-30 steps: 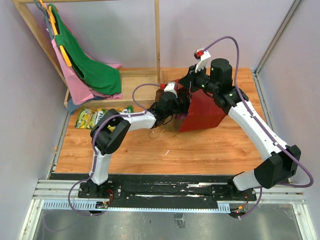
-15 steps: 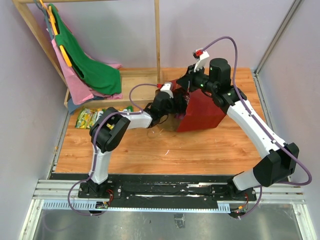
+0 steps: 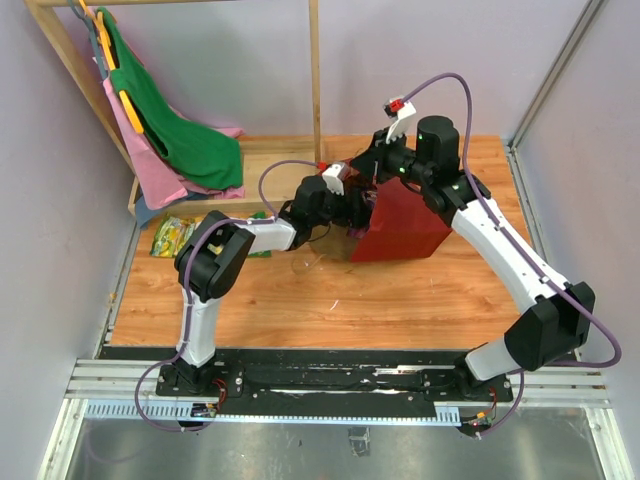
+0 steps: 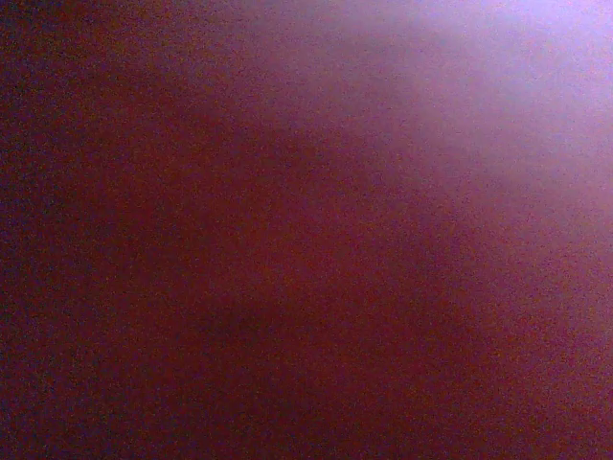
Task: Take the snacks out of the paper bag
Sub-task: Take out the snack from the paper bag.
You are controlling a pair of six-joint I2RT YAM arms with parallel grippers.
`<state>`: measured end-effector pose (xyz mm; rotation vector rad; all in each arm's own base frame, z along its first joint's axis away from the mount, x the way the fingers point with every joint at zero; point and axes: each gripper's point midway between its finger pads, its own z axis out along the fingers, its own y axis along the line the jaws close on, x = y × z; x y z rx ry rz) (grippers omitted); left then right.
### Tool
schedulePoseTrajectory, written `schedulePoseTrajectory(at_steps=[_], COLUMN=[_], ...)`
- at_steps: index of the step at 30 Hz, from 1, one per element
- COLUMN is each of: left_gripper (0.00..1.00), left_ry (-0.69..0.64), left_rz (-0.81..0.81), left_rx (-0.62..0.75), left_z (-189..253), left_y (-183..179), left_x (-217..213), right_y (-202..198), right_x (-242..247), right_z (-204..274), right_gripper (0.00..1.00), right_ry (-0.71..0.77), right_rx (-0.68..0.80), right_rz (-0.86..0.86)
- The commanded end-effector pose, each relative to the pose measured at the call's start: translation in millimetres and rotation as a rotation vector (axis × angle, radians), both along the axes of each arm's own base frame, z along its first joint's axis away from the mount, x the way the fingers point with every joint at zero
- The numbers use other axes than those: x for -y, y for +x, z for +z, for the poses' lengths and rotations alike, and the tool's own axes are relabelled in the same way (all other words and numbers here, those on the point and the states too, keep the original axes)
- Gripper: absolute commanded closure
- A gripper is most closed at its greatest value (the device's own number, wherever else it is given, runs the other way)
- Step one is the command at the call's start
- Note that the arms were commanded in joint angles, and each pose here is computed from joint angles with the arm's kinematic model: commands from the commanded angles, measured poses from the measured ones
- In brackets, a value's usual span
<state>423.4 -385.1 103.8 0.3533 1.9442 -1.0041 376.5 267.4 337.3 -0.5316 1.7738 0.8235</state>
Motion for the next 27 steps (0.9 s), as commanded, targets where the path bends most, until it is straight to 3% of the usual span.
schedulePoseTrajectory(at_steps=[1,7,14,23,27], left_gripper=[0.19,0.30,0.70,0.73,0.80], left_ry=[-0.034,-0.047,-0.079,-0.034,0.010], left_rz=[-0.138,-0.150,-0.147,-0.008,0.067], left_rx=[0.035,0.043,0.065,0.128,0.155], left_z=[4.3,7.4,23.8,54.0,66.3], left_y=[-22.0,-26.7,-32.9,-38.6,-45.8], left_x=[13.4,11.6,8.2,-27.4,-51.5], right_y=[1.3,0.2,0.0,-0.8,-0.4], right_x=[-6.0,-8.5,-7.4,-8.0,-8.7], right_z=[24.6,24.5,24.0,23.9,23.7], right_gripper=[0.99,0.99,0.99,0.99,0.99], right_ry=[0.053,0.060,0.056,0.058,0.061], right_rx=[0.065,0.060,0.062,0.061,0.062], right_rz=[0.029,0.041,0.039,0.042,0.044])
